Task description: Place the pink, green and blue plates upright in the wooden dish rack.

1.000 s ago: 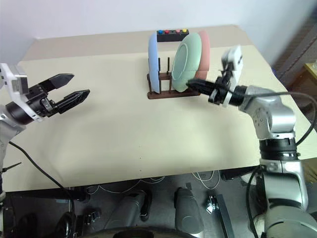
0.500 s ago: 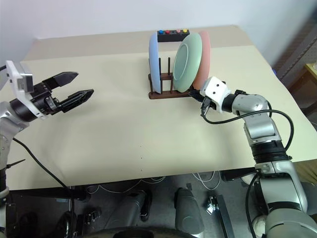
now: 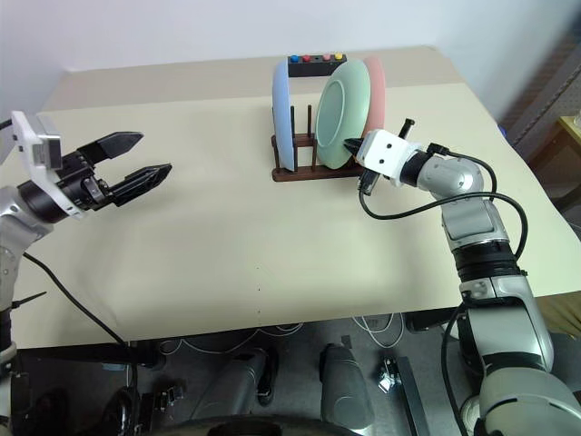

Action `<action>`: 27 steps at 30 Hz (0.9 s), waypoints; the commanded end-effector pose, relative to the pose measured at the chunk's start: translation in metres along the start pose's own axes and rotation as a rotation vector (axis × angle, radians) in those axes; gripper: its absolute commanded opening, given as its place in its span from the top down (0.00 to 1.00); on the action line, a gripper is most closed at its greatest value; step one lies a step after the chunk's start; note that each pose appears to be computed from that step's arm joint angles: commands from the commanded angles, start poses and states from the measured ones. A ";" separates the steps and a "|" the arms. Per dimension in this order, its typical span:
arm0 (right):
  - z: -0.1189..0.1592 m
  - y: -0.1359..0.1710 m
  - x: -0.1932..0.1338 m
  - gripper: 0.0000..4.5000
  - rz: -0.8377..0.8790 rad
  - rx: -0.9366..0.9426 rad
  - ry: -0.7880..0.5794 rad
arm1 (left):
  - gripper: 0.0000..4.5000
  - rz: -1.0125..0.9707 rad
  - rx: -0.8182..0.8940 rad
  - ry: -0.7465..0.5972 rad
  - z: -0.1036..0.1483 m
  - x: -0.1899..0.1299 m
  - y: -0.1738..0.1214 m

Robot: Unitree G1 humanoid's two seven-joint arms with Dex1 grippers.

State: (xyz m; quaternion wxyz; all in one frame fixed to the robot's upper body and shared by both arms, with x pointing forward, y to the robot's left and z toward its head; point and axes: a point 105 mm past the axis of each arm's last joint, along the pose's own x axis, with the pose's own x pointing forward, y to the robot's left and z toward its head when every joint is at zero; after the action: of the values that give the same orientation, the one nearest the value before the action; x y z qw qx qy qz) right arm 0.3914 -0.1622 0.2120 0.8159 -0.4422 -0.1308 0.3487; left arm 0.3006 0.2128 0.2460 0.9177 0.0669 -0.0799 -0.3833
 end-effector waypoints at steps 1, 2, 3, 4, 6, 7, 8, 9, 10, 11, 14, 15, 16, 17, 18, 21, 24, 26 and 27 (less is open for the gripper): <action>0.007 -0.002 -0.007 0.99 0.033 -0.049 -0.021 | 0.00 0.009 0.053 -0.029 0.013 -0.003 0.000; 0.004 0.001 -0.008 0.99 0.048 -0.059 -0.005 | 0.00 0.012 0.058 -0.032 0.013 -0.003 0.000; 0.001 0.002 -0.008 0.99 0.057 -0.065 0.005 | 0.00 0.015 0.063 -0.036 0.014 -0.002 0.001; 0.000 0.003 -0.008 0.99 0.061 -0.069 0.010 | 0.00 0.017 0.066 -0.039 0.015 -0.001 0.001; -0.005 0.001 -0.007 0.99 0.051 -0.113 0.040 | 0.00 0.015 0.080 -0.052 0.020 0.001 0.002; -0.007 0.000 -0.006 0.99 0.048 -0.134 0.053 | 0.00 0.012 0.085 -0.056 0.022 0.002 0.001; -0.009 0.000 -0.006 0.99 0.046 -0.153 0.064 | 0.00 0.009 0.090 -0.058 0.024 0.003 0.001; -0.012 0.001 -0.007 0.99 0.049 -0.159 0.072 | 0.00 0.007 0.092 -0.058 0.024 0.003 0.001; -0.015 0.002 -0.007 0.99 0.054 -0.180 0.089 | 0.00 0.006 0.094 -0.057 0.024 0.003 0.001; -0.018 0.002 -0.008 0.99 0.055 -0.196 0.100 | 0.00 0.006 0.096 -0.056 0.025 0.003 0.001; -0.020 -0.001 -0.008 0.99 0.035 -0.194 0.102 | 0.00 0.007 0.097 -0.056 0.025 0.002 0.000; -0.019 -0.002 -0.007 0.99 0.028 -0.193 0.099 | 0.00 0.007 0.096 -0.056 0.025 0.002 0.000; -0.018 -0.003 -0.006 0.99 0.022 -0.199 0.097 | 0.00 0.007 0.094 -0.056 0.025 0.002 0.000; -0.017 -0.006 -0.005 0.99 0.009 -0.203 0.095 | 0.00 0.007 0.093 -0.056 0.025 0.002 0.000; -0.016 -0.008 -0.004 0.99 -0.002 -0.209 0.094 | 0.00 0.008 0.092 -0.056 0.025 0.002 0.000; -0.012 -0.014 -0.002 0.99 -0.031 -0.208 0.077 | 0.00 0.008 0.091 -0.057 0.025 0.002 0.000; -0.004 -0.020 0.000 0.99 -0.066 -0.185 0.044 | 0.00 0.010 0.088 -0.057 0.024 0.001 0.001; 0.004 -0.025 0.001 0.99 -0.095 -0.123 0.003 | 0.00 0.011 0.087 -0.056 0.023 0.001 0.001; 0.007 -0.027 0.001 0.99 -0.101 -0.112 -0.010 | 0.00 0.012 0.086 -0.056 0.023 0.001 0.001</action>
State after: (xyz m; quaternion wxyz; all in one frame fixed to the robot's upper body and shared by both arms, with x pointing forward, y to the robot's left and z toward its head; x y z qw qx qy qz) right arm 0.4035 -0.1701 0.2072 0.7983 -0.4955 -0.1307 0.3163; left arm 0.3021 0.2105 0.2588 0.9165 0.0823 -0.1032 -0.3776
